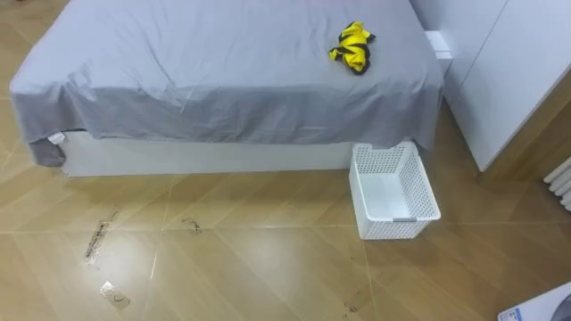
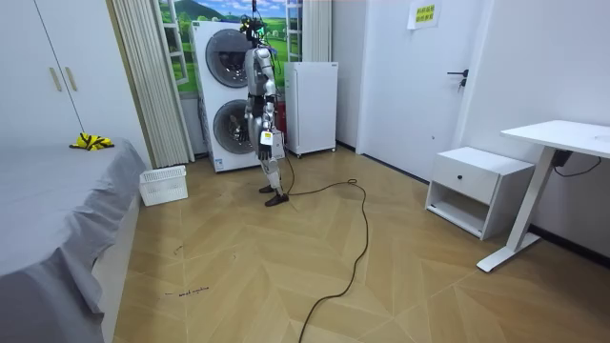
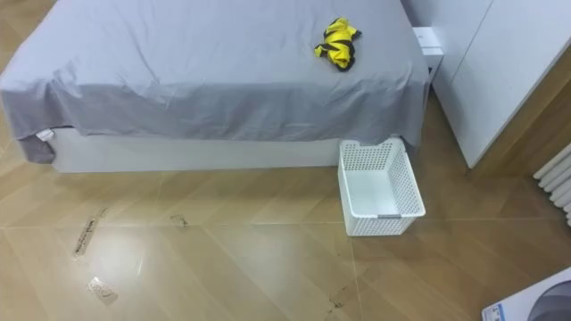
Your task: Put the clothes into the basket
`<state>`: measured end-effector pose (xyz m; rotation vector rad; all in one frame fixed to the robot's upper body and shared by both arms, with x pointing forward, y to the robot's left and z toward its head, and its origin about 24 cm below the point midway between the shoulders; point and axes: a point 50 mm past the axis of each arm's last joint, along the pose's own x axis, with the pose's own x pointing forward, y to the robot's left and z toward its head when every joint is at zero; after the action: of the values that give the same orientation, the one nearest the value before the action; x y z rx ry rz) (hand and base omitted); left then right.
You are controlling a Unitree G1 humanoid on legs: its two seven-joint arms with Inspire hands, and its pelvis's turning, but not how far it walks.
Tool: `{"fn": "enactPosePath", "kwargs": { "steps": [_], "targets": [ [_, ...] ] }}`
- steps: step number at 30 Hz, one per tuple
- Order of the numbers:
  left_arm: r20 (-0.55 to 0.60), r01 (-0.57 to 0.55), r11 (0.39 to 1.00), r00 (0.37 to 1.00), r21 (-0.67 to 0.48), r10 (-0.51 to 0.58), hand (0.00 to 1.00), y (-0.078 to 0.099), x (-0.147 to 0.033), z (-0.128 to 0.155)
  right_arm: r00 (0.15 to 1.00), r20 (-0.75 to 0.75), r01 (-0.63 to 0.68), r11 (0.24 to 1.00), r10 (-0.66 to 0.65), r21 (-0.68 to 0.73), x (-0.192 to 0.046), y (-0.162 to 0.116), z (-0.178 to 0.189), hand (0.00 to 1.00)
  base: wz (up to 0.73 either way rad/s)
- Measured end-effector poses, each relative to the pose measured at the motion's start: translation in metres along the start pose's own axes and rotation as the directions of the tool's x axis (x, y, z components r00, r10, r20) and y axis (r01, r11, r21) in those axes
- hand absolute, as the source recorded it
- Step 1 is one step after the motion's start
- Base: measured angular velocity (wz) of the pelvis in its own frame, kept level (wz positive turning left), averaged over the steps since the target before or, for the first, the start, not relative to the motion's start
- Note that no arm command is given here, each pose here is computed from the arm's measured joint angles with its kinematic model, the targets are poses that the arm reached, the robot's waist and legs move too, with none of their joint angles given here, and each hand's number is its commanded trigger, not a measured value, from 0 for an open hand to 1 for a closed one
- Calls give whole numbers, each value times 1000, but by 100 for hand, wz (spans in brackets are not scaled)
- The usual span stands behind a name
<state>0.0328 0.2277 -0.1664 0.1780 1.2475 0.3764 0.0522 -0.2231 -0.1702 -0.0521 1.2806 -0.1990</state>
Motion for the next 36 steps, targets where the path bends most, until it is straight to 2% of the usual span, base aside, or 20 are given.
{"fn": "enactPosePath", "kwargs": {
  "steps": [14, 22, 30, 32, 36],
  "targets": [
    [1, 11, 1000, 1000, -3, -11, 0, 1, 0, 1, 1000, -1, -4, 1000, 4, 2, 0, 0, 0, 0, 0],
    [-19, 11, 999, 1000, -46, -12, 0, 0, 0, -3, 1000, -2, -1, 1000, 1, 2, 0, 0, -1, 0, -1],
    [-46, -40, 994, 998, -97, 36, 0, 16, 0, -10, 1000, -1, -20, 1000, 20, 19, 0, 3, -1, 0, 5],
    [-62, -38, 995, 998, -95, 32, 0, 15, -1, -15, 1000, -4, -6, 999, 6, 42, 0, 0, -1, 0, 7],
    [-139, -53, 997, 989, -59, 44, 0, 19, -10, -46, 999, -35, 9, 999, -7, 52, -1, -4, -6, 0, -30]
  ]
}}
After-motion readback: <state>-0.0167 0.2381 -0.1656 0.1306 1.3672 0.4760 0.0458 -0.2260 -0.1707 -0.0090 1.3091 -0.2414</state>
